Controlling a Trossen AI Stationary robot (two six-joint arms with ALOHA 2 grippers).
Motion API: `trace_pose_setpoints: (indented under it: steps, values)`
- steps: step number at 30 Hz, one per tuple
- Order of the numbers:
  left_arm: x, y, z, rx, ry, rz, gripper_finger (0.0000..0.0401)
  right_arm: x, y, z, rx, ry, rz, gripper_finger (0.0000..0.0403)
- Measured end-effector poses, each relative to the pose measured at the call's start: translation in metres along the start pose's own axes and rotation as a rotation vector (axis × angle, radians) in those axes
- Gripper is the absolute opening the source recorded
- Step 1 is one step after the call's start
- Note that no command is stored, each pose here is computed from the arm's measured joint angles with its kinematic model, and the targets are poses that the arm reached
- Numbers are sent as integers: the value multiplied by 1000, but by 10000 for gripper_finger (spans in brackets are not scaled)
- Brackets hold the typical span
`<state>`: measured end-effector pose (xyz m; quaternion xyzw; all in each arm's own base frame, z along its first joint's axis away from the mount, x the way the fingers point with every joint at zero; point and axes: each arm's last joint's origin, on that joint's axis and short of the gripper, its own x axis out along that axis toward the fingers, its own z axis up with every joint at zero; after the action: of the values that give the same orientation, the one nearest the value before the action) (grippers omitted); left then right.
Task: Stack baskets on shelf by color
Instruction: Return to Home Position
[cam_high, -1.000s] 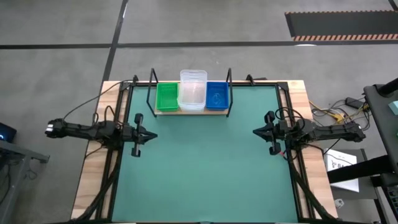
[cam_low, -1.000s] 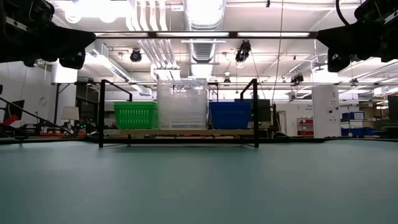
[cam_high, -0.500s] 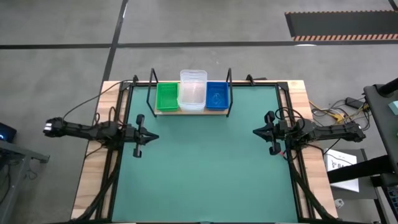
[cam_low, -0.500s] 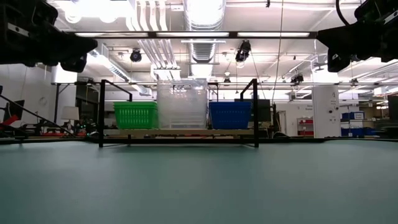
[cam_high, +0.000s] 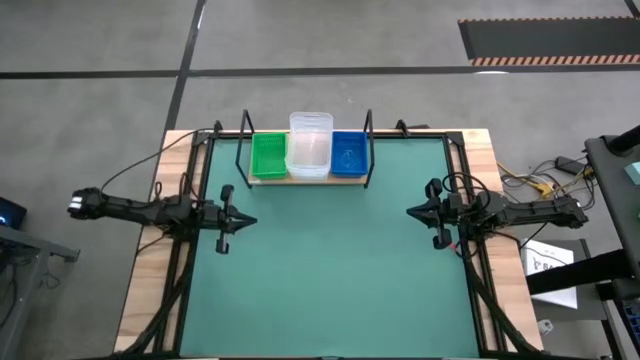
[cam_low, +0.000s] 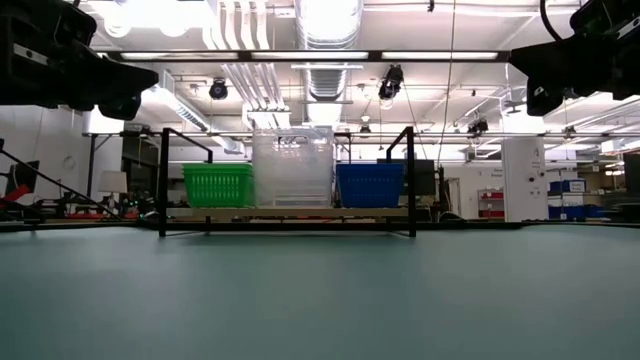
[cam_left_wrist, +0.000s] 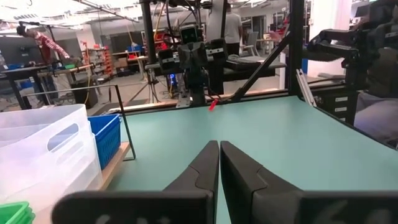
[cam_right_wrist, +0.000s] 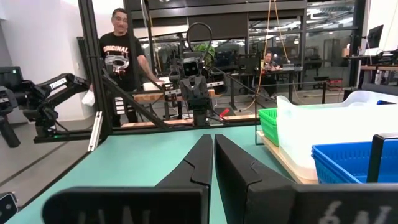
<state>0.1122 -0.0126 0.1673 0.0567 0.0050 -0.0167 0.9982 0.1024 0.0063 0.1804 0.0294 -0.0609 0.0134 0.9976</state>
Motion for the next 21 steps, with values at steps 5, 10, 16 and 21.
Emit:
trace_pose_setpoints:
  steps: [5, 10, 16, 21]
  values:
    - [0, 0, 0, 0, 0, 0, 0, 0, 0, 0, 0, 0, 0, 9]
    - [0, 0, 0, 1, 5, 0, 0, 0, 0, 0, 0, -1, 0, 9]
    - [0, 0, -1, 1, 6, 0, 0, 0, 0, 0, -1, 0, 0, 9]
    - [0, 0, -1, 1, 6, 0, 0, 0, 0, 0, -1, -1, 0, 9]
